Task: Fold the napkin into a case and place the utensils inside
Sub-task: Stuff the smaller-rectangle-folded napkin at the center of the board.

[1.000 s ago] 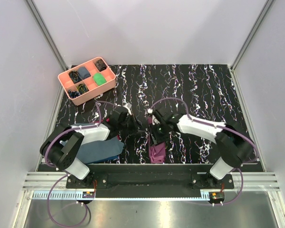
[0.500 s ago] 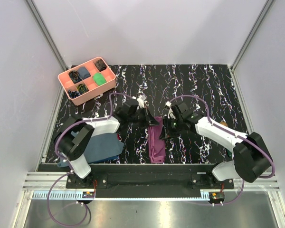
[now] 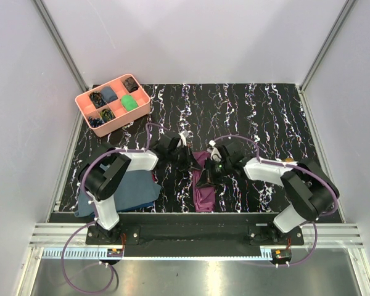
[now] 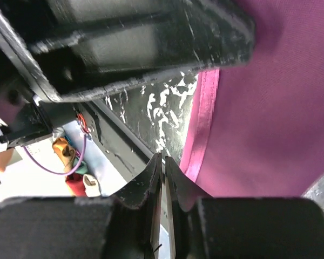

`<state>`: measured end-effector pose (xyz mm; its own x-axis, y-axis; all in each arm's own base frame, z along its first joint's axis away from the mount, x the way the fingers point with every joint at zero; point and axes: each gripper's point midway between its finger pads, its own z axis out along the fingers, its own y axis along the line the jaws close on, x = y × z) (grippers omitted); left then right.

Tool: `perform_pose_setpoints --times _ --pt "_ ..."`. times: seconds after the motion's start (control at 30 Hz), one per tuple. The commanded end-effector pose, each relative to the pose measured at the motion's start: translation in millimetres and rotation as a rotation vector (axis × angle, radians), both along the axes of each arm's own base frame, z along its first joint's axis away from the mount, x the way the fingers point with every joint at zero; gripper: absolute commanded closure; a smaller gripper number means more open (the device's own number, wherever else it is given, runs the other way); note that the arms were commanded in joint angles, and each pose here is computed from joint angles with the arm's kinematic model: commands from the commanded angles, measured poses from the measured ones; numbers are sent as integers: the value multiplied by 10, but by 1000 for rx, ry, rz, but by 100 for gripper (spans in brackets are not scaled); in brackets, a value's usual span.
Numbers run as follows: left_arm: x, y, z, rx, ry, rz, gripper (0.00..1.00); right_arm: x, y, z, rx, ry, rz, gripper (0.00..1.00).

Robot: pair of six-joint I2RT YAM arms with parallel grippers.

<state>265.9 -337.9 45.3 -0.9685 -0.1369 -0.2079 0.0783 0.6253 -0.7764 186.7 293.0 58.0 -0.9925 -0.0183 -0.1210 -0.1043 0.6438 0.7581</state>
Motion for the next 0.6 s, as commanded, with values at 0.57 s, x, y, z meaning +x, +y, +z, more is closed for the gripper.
perform_pose_setpoints --times 0.57 --pt "470 377 -245 186 -98 65 100 26 -252 -656 -125 -9 14 87"
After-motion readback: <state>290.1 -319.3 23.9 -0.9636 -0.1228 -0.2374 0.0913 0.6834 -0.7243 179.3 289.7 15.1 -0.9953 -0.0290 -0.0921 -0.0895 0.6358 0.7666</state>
